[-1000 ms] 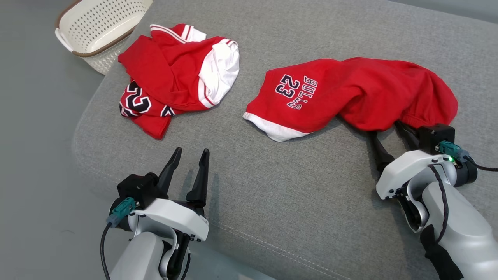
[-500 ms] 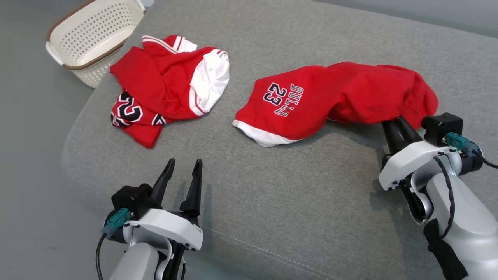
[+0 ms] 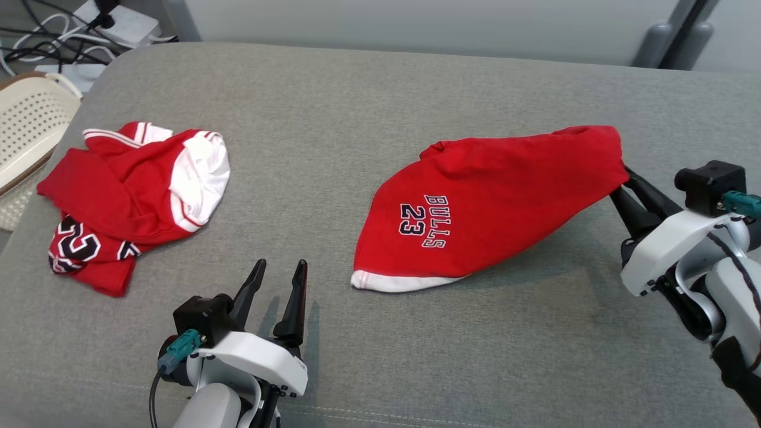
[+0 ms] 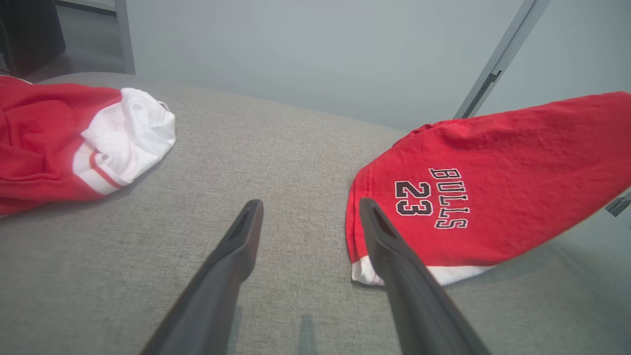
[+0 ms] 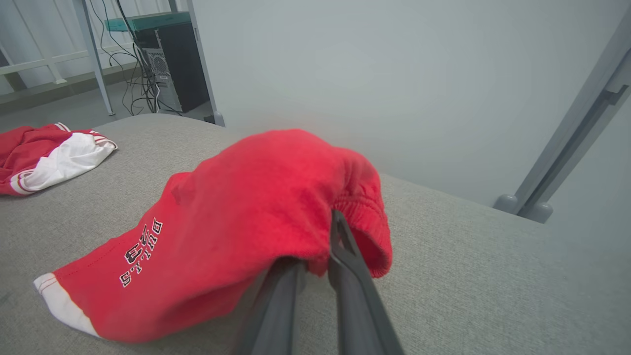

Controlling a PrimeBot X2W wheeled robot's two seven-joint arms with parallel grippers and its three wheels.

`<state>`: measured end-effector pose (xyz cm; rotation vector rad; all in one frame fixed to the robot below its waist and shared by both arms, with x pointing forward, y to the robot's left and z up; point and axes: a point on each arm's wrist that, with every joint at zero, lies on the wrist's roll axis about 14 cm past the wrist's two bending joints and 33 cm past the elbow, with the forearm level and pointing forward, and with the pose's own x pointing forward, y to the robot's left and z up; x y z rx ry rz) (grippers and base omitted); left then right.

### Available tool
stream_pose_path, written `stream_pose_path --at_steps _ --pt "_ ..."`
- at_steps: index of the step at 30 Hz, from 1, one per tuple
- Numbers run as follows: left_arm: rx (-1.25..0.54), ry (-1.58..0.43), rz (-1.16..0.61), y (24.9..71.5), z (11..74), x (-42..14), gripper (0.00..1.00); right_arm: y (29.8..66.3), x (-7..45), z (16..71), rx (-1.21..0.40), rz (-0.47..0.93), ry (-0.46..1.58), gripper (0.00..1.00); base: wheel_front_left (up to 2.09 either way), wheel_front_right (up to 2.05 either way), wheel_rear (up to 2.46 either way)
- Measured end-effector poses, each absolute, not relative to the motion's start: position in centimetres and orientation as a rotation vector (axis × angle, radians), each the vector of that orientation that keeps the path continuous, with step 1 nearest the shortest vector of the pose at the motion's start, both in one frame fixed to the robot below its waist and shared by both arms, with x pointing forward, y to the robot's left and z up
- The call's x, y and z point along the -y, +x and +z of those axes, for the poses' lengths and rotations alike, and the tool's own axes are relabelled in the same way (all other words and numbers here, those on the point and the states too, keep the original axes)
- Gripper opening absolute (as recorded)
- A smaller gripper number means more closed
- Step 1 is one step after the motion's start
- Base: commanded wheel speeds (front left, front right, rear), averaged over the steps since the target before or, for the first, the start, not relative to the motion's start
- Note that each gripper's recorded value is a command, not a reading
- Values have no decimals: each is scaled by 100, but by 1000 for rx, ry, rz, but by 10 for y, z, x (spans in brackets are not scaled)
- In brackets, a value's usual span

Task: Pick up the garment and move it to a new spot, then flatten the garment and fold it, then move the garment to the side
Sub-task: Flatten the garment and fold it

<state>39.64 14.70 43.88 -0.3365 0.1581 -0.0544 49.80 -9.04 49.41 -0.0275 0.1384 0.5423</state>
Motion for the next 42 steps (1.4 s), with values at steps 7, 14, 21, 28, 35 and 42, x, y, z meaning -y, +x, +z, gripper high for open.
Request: stream_pose_path --at_steps 7,14,21,28,35,42 --pt "-157 -336 -140 402 443 -118 100 490 122 527 -91 509 -49 0 0 0 0" --pt "-178 -338 -139 393 437 -120 100 501 61 524 -130 645 -92 0 0 0 0" --pt "-189 -343 -73 375 433 -143 100 516 28 460 -367 662 -187 100 0 0 0" --pt "-182 -337 -37 368 434 -156 100 518 18 450 -364 652 -136 100 0 0 0" --pt "-179 -350 -165 383 439 -117 100 519 100 449 -333 463 -90 100 0 0 0" --pt "-244 -341 -310 391 425 -68 100 488 145 432 -348 359 -30 100 0 0 0"
